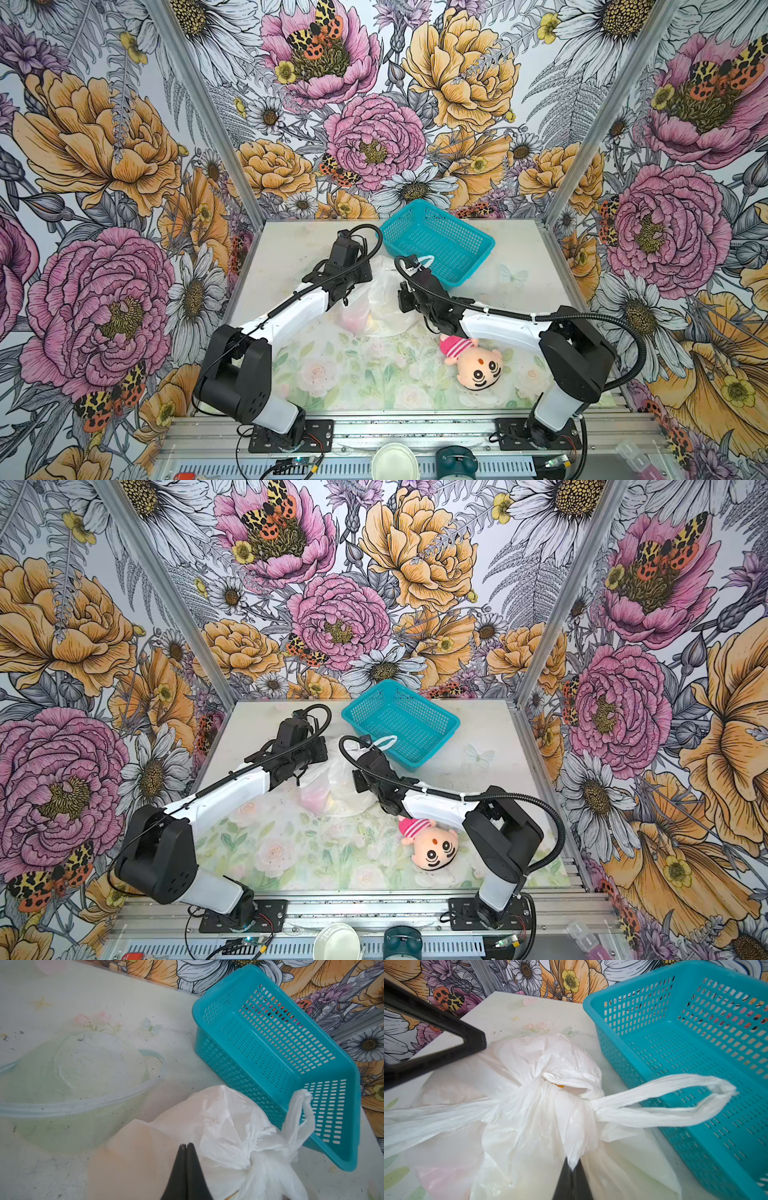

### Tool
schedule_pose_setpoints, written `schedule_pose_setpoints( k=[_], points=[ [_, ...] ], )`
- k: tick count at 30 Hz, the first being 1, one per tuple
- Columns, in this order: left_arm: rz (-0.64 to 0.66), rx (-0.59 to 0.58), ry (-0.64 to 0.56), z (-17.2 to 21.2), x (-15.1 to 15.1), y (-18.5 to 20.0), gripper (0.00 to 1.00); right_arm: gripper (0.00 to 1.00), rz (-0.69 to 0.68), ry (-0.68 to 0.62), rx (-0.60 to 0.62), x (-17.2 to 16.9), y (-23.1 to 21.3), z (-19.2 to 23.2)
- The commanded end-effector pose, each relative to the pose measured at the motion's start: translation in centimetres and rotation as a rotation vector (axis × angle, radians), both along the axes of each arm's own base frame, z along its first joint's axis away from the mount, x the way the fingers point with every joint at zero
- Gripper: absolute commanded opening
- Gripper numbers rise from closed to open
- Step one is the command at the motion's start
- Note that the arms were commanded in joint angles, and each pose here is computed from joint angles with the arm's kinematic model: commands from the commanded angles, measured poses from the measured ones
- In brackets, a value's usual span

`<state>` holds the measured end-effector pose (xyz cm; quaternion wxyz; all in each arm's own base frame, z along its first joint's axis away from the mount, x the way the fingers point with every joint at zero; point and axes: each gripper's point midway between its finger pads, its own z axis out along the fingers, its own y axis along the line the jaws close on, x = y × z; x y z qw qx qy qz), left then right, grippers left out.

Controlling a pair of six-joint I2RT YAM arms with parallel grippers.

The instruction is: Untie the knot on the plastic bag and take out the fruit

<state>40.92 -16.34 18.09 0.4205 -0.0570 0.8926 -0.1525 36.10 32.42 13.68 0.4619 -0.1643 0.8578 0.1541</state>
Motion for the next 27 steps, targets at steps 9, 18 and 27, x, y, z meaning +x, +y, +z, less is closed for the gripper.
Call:
schedule_pose_setpoints(
  k=[9, 18, 27],
  points=[
    [0.097, 0.019, -0.058, 1.3, -0.4, 2.5, 0.0, 0.0, -0.078, -0.058, 0.033, 0.0, -2.1, 1.1],
    [0.16, 0.012, -0.07, 1.4, -0.4, 4.5, 0.0, 0.0, -0.128, -0.076, 0.059, 0.1, -3.8, 1.3],
    [0.201, -0.002, -0.083, 1.7, -0.7, 6.0, 0.0, 0.0, -0.171, -0.094, 0.081, -0.1, -5.6, 1.3]
  ],
)
